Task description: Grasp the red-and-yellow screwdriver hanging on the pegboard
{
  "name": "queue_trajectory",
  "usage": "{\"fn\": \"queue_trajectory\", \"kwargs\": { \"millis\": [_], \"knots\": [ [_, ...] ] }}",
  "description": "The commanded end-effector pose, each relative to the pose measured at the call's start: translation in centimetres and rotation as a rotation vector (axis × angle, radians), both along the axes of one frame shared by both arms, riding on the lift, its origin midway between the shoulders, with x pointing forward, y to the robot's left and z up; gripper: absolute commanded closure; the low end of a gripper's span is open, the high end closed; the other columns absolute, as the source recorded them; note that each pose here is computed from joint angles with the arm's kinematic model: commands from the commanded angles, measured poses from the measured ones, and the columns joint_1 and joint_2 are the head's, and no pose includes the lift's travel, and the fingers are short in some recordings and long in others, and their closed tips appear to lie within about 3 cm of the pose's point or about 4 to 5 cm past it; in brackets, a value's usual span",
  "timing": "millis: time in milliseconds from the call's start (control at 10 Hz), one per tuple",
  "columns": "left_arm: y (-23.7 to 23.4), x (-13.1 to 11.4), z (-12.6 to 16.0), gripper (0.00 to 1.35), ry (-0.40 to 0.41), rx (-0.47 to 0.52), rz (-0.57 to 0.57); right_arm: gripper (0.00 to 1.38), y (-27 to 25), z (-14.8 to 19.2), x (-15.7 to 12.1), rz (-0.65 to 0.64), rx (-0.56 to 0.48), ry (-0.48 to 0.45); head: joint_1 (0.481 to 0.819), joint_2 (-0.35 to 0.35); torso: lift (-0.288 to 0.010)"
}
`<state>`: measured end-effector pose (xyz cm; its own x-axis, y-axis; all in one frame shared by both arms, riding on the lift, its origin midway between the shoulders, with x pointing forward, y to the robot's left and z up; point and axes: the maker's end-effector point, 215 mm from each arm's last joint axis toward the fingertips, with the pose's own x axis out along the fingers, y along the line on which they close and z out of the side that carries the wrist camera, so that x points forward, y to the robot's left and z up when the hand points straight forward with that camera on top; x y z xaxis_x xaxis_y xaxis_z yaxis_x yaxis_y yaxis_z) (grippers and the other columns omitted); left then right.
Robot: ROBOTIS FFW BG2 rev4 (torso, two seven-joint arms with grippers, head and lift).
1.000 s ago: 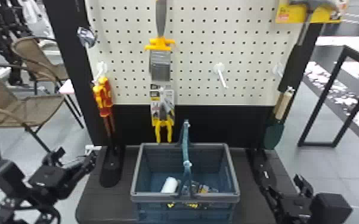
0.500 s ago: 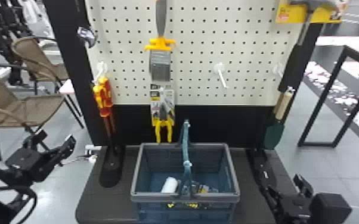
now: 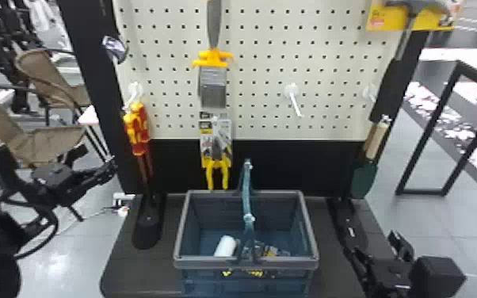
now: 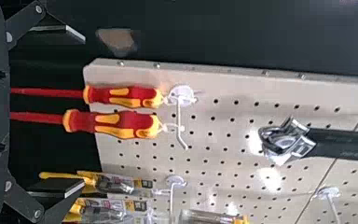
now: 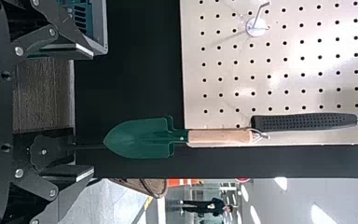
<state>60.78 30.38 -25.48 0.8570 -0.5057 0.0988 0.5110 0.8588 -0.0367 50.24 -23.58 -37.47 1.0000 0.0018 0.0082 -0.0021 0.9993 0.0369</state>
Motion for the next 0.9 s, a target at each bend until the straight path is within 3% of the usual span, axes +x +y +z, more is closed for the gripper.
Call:
{"fn": "queue_trajectory", "kwargs": {
  "millis": [0,200,500,800],
  "knots": [
    [-0.3,1.2,0.2,0.22,0.023,0.025,-0.024,0.40,0.1,-0.1,0.0,0.003,0.000,0.003,0.549,0.000,-0.100],
    [-1.2,2.3,-0.4,0.22,0.072,0.055,-0.086,0.40,0.2,-0.1,0.0,0.006,0.000,0.004,0.549,0.000,-0.100],
    [-4.2,3.1,-0.7,0.22,0.114,0.019,-0.192,0.40,0.4,-0.2,0.0,0.013,-0.001,0.007,0.549,0.000,-0.100],
    [-6.2,4.0,0.6,0.22,0.122,0.089,-0.258,0.40,0.7,-0.2,0.2,0.020,0.000,0.007,0.549,0.000,-0.100]
  ]
}}
